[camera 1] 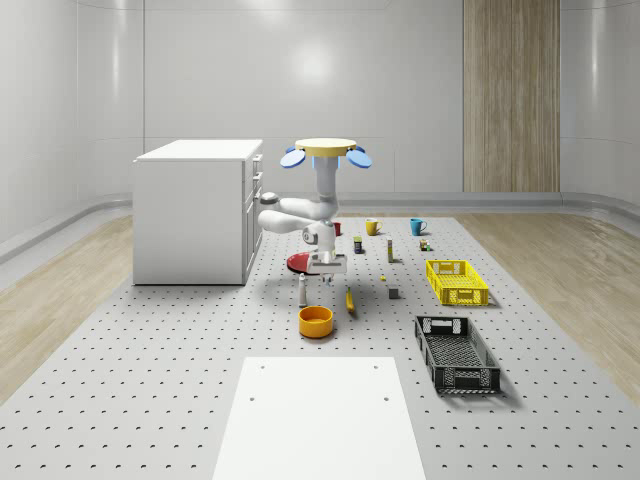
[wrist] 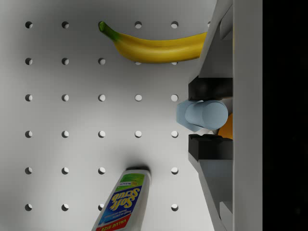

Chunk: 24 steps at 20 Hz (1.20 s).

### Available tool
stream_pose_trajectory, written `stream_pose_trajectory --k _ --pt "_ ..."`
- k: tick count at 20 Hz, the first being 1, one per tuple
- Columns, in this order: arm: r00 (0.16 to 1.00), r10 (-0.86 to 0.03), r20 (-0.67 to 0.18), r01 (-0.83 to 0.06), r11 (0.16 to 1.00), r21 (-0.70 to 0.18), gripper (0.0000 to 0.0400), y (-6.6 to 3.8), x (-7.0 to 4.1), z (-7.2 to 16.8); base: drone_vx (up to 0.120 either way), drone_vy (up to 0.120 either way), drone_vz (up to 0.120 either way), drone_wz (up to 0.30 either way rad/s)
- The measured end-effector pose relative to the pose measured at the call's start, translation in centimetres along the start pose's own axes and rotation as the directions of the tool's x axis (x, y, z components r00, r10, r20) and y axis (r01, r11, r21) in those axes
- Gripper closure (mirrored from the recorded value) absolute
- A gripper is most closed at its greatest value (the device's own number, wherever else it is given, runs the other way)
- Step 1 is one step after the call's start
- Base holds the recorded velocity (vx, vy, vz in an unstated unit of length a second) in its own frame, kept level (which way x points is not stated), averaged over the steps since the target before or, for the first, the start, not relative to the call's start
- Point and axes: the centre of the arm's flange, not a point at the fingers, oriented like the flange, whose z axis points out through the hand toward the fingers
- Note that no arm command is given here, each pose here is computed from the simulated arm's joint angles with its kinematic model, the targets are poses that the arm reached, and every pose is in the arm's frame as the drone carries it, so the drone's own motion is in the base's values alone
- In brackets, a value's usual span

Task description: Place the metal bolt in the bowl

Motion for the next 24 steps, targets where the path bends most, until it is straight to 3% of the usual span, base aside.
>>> stream_pose_trajectory --k 3,11,17,24 --pt "1.0 0.0 0.0 0.0 1.0 0.0 0.03 0.0 0.0 0.0 0.12 -0.027 0.0 0.0" --pt "1.0 0.0 0.0 0.0 1.0 0.0 0.03 0.0 0.0 0.0 0.12 -0.12 0.0 0.0" --pt "1.0 0.0 0.0 0.0 1.0 0.0 0.03 0.0 0.0 0.0 0.12 -0.02 0.0 0.0" --pt "1.0 0.0 0.0 0.0 1.0 0.0 0.03 0.0 0.0 0.0 0.12 0.0 -0.114 0.0"
